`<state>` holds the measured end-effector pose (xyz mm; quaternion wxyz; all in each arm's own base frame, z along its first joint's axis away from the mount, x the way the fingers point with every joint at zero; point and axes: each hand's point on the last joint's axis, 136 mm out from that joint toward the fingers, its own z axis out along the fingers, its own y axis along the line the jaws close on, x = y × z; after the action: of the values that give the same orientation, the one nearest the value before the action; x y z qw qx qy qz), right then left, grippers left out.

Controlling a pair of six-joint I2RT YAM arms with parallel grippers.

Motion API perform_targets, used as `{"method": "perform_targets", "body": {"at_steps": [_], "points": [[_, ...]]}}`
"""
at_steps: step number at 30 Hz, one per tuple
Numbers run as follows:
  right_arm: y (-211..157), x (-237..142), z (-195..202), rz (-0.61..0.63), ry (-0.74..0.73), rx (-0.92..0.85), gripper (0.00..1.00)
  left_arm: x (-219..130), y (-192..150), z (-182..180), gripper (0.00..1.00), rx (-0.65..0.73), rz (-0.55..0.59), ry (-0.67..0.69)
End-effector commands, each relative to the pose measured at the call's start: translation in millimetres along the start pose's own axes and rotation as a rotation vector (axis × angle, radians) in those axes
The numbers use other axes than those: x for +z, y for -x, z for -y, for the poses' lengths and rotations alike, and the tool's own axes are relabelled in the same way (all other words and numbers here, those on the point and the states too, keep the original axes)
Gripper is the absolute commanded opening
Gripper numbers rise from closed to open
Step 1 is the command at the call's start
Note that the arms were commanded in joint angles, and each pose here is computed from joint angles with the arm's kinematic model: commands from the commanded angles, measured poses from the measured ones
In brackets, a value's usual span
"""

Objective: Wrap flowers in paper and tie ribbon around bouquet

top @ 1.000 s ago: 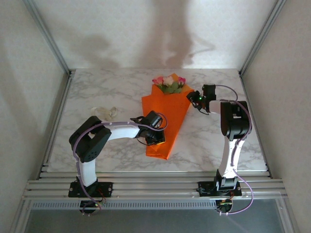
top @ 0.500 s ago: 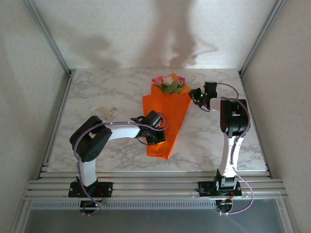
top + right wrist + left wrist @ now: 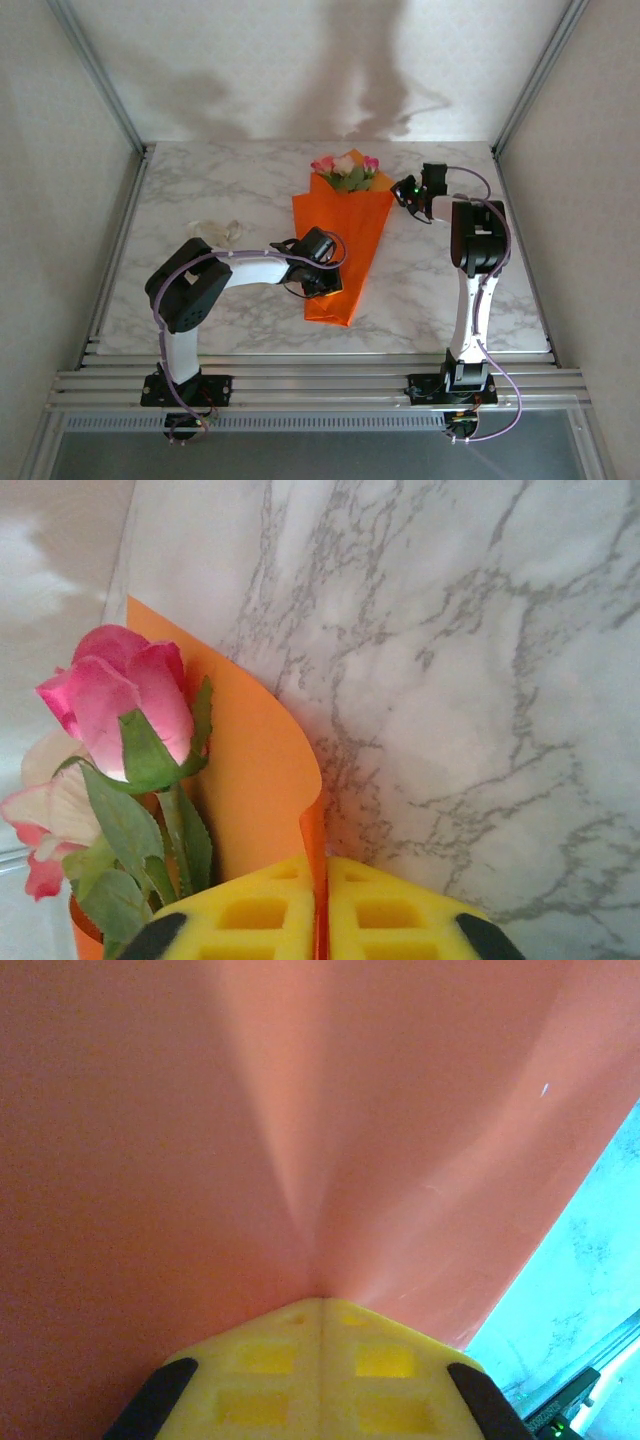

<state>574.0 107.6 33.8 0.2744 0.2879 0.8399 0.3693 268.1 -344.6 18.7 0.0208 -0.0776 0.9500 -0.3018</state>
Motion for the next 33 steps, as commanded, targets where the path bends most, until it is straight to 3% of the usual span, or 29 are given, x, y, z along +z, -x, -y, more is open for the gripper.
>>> {"method": "perform_targets", "body": {"at_steps": [1,3,4,6,8,9,14,17,20,23,26,30,33], "points": [[18.0,2.8,-4.5,0.028,-0.012,-0.016,0.07,15.0,-14.1,-24.3,0.00,-0.017,-0.055,0.094],[24.8,1.4,-6.5,0.036,-0.025,-0.018,0.00,15.1,-13.2,-22.2,0.00,-0.014,-0.054,0.089],[27.9,0.8,-7.3,0.041,-0.032,-0.019,0.01,15.3,-13.2,-21.6,0.00,-0.012,-0.054,0.090],[36.8,-1.5,-8.4,0.051,-0.045,-0.013,0.29,14.4,-11.7,-20.0,0.00,-0.009,-0.051,0.089],[42.6,-4.3,-11.4,0.050,-0.057,-0.020,0.44,12.7,-9.3,-16.2,0.00,-0.007,-0.044,0.085],[45.0,-7.9,-13.5,0.054,-0.070,-0.026,0.46,10.2,-6.8,-11.8,0.02,-0.004,-0.034,0.079],[49.8,-47.2,-26.3,0.119,-0.123,-0.037,0.42,-27.7,28.8,35.4,0.32,0.027,0.102,0.047],[41.5,-76.9,-27.8,0.140,-0.187,-0.026,0.39,-68.3,57.3,56.8,0.38,0.011,0.230,0.032],[20.9,-103.1,-29.6,0.137,-0.287,-0.060,0.38,-115.8,81.0,54.7,0.38,-0.077,0.350,0.003],[-22.7,-121.1,-47.1,0.078,-0.352,-0.133,0.36,-164.8,97.9,25.1,0.41,-0.194,0.458,0.001],[-103.8,-116.5,-87.7,-0.055,-0.316,-0.315,0.35,-204.4,105.8,-37.8,0.41,-0.344,0.529,0.025],[-269.6,-95.9,-142.8,-0.328,-0.145,-0.752,0.42,-238.0,93.9,-132.4,0.38,-0.561,0.611,0.025],[-388.8,-89.3,-162.4,-0.477,0.033,-1.147,0.50,-246.6,78.7,-184.3,0.39,-0.709,0.640,-0.003]]}}
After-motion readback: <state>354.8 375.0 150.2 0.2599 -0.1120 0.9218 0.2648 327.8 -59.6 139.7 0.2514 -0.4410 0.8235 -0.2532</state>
